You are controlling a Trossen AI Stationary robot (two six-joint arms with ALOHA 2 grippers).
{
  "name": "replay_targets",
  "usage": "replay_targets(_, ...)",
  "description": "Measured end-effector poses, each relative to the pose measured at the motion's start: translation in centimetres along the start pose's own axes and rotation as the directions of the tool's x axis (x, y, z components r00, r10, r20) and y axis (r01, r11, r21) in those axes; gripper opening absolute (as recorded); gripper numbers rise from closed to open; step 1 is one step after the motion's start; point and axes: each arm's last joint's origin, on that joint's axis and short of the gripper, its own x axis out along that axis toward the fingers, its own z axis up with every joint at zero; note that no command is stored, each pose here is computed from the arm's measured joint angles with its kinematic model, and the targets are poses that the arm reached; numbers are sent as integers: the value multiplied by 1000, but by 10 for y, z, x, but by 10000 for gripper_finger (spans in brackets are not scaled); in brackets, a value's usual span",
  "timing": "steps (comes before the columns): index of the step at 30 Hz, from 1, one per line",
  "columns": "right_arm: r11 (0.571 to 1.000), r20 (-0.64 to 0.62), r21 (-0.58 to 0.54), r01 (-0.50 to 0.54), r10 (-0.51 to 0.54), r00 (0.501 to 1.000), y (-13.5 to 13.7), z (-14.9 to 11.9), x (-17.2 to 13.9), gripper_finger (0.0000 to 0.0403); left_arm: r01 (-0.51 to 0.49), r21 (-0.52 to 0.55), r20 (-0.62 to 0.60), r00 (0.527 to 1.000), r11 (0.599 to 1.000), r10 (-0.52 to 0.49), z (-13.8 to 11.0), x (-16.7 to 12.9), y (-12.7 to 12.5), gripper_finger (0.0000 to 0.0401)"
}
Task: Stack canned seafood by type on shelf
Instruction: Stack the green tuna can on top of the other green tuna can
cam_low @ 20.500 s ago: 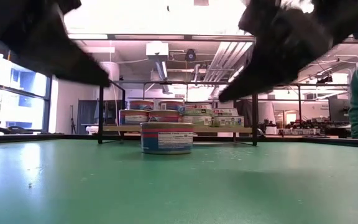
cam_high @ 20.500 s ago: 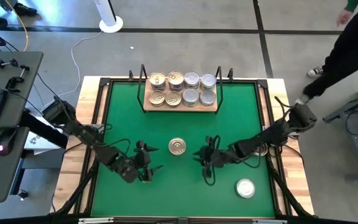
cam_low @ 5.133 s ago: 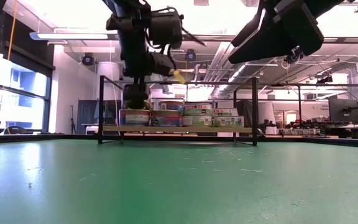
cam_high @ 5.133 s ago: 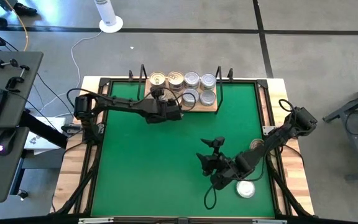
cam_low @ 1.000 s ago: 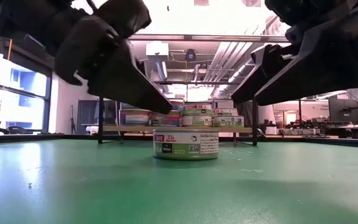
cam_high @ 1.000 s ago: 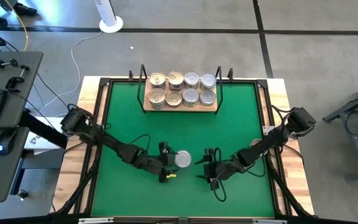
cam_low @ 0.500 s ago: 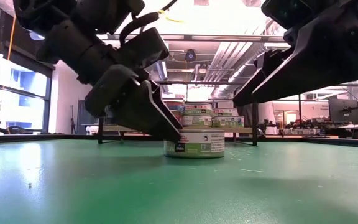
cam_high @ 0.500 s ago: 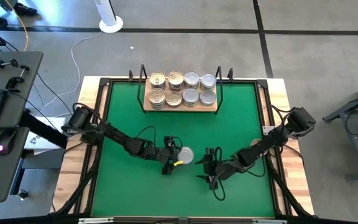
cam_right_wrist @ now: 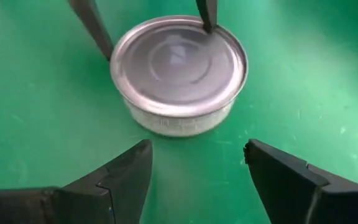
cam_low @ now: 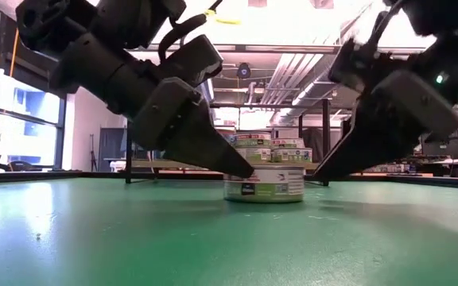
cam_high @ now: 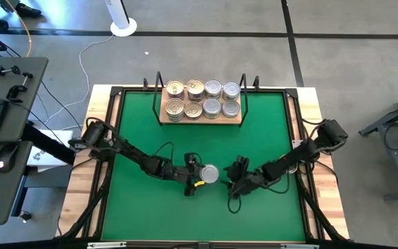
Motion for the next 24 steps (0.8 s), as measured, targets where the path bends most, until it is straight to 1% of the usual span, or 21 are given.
replay_targets(3, 999, 5, -25, -22, 23, 1000, -4, -3, 14, 256, -6, -1, 11, 1000, 1000, 6, -6, 8, -2, 328)
replay_targets(7, 992, 13, -107, -68, 70, 997, -7, -7, 31, 258, -6, 0, 22, 1000, 1000, 6, -15, 17, -4, 327)
replay_targets(11, 988, 30, -119, -97, 102, 994, -10, -5, 39, 281, 6, 5, 32, 999, 1000, -6, -17, 19, -4, 315)
replay_targets(18, 980, 68, -160, -116, 128, 989, -15, 2, 43, 347, 77, 10, 30, 997, 997, -78, -15, 20, -1, 265)
replay_targets(21, 965, 89, -222, -141, 164, 982, -15, 5, 45, 360, 107, 20, 50, 993, 994, -107, -13, 21, -1, 241)
replay_targets(24, 950, 107, -264, -165, 199, 974, -18, 7, 46, 362, 140, 43, 67, 988, 989, -143, -12, 21, -1, 221)
